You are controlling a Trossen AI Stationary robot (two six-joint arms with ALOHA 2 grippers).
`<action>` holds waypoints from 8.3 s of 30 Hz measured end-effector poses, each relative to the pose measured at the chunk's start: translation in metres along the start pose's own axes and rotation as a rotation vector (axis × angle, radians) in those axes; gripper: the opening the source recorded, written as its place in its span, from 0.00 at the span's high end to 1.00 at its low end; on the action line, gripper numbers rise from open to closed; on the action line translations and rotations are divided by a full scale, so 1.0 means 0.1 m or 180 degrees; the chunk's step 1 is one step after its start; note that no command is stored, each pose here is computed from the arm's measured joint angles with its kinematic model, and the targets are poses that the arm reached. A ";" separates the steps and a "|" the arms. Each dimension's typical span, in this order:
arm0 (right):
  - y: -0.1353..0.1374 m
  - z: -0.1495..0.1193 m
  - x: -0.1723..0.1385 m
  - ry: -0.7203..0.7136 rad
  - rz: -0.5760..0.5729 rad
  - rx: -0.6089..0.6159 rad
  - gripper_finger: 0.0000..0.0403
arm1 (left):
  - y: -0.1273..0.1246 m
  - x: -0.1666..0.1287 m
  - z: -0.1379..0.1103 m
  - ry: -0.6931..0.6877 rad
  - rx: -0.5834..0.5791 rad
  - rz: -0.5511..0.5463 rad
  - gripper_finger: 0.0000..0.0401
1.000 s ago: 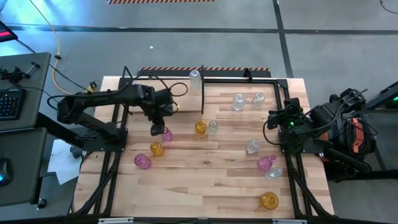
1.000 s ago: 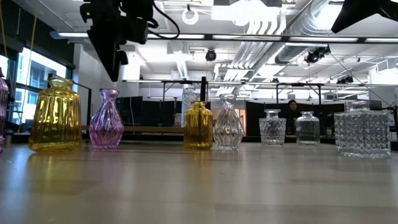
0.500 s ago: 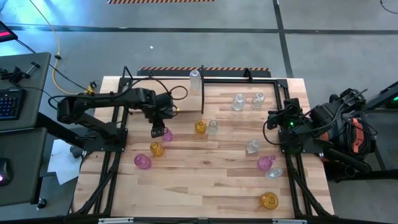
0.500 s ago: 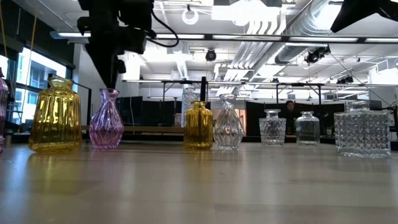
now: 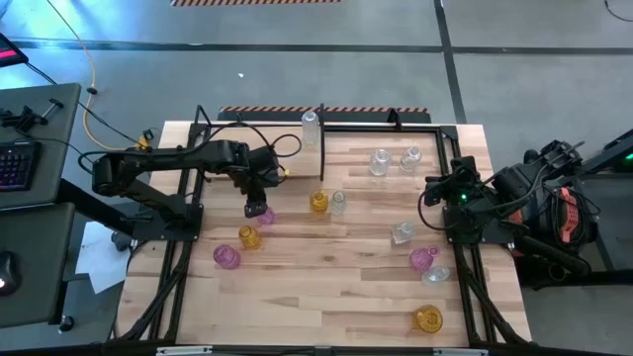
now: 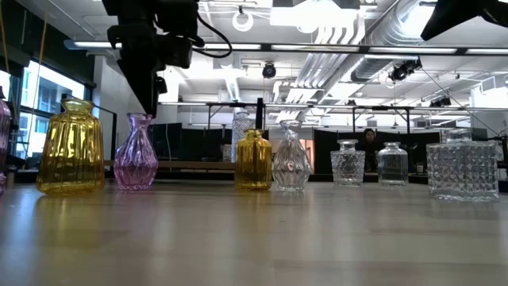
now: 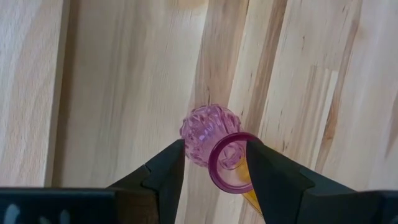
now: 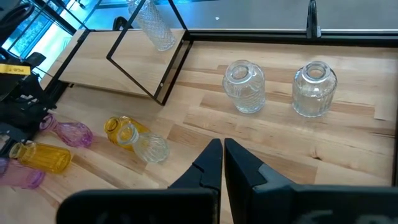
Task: Sort vases onto shelf
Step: Put the pink vase to the left of the transparent vase on the shelf
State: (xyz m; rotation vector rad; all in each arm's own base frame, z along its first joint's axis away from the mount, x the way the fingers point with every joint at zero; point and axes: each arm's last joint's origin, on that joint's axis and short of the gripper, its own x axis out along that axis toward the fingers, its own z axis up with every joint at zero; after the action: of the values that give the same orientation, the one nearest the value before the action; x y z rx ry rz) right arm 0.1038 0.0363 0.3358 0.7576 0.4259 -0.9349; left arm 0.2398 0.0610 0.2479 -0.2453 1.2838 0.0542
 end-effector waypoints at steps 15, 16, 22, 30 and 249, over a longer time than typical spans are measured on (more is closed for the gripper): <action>0.00 0.00 0.00 -0.0016 0.0003 0.0000 1.00 | 0.03 0.06 0.00 0.0145 0.0120 0.0017 0.60; 0.00 0.00 0.00 -0.0016 0.0002 -0.0001 1.00 | 0.03 0.07 0.00 0.0170 0.0129 0.0017 0.60; 0.00 0.00 0.00 -0.0025 0.0005 -0.0001 1.00 | 0.04 0.13 0.00 0.0278 0.0158 0.0042 0.60; 0.00 0.01 0.00 -0.0070 0.0012 -0.0004 1.00 | 0.07 0.28 0.04 0.0470 0.0240 0.0015 0.60; -0.02 0.02 0.00 -0.0159 -0.0033 -0.0203 1.00 | 2.18 -0.47 0.72 0.0530 -0.1709 0.0267 0.91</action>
State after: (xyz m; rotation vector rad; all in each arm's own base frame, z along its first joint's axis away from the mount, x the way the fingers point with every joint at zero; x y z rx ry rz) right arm 0.1018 0.0341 0.3361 0.6733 0.4143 -0.9438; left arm 0.2554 0.2924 0.2781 -0.6666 1.4278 0.4616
